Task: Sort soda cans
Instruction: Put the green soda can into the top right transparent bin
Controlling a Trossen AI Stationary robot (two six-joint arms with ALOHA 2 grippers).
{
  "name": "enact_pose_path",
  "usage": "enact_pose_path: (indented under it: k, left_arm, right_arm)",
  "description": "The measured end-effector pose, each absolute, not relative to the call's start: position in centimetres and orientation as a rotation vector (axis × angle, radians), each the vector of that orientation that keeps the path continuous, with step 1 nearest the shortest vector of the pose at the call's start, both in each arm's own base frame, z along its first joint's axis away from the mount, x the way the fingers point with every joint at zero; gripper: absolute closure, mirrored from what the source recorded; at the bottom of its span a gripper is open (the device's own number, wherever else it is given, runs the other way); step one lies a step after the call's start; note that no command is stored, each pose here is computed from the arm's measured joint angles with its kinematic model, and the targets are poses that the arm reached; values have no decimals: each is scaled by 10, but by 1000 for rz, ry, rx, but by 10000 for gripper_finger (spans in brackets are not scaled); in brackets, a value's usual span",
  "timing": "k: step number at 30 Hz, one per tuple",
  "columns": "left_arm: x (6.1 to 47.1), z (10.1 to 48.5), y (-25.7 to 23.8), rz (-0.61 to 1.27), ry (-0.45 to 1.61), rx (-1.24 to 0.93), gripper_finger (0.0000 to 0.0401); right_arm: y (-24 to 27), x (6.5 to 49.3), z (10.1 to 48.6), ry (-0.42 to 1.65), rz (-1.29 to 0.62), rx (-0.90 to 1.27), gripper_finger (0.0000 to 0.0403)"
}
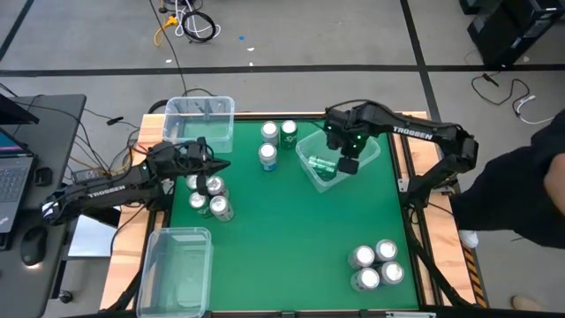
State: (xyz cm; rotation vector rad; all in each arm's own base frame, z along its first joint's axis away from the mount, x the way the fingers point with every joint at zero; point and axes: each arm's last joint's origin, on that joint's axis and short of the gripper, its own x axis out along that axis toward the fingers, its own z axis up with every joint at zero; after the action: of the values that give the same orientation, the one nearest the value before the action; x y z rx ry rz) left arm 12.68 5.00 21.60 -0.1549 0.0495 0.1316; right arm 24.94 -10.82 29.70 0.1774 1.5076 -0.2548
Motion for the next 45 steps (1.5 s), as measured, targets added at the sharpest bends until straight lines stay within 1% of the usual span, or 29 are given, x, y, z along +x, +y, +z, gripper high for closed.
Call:
enact_pose_path:
  k: [4, 9, 13, 16, 19, 23, 26, 29, 34, 37, 40, 42, 45]
  left_arm:
    - [127, 216, 50, 126, 54, -156, 401]
    - [127, 216, 49, 121, 55, -140, 401]
    - [127, 215, 49, 121, 57, -136, 401]
    - [127, 215, 49, 121, 58, -135, 401]
    - [127, 215, 49, 121, 58, -135, 401]
    - [127, 215, 49, 121, 58, -134, 401]
    - [127, 216, 49, 121, 54, -133, 401]
    - [127, 216, 49, 121, 54, -133, 401]
    - [127, 216, 49, 121, 54, -133, 401]
    - [127, 216, 49, 121, 53, -132, 401]
    - [127, 216, 49, 121, 54, -133, 401]
    - [127, 216, 49, 121, 54, -133, 401]
    - [127, 216, 49, 121, 54, -133, 401]
  right_arm:
    - [-104, 243, 308, 1577, -174, 115, 361]
    - [-93, 235, 318, 1594, -110, 51, 284]
    - [-87, 227, 317, 1604, -83, -2, 226]
    - [-84, 221, 309, 1631, -73, 0, 197]
    - [-80, 216, 298, 1666, -56, 2, 184]
    - [-77, 212, 283, 1673, -47, -3, 188]
    - [-77, 213, 276, 1658, -55, 11, 210]
    - [-76, 215, 273, 1641, -48, 83, 248]
    - [-73, 219, 274, 1578, -42, 283, 328]
    - [-69, 223, 277, 1538, -93, 407, 363]
    - [-65, 229, 281, 1501, -195, 503, 367]
    - [-62, 233, 283, 1476, -244, 584, 355]
    - [-58, 239, 285, 1428, -271, 695, 329]
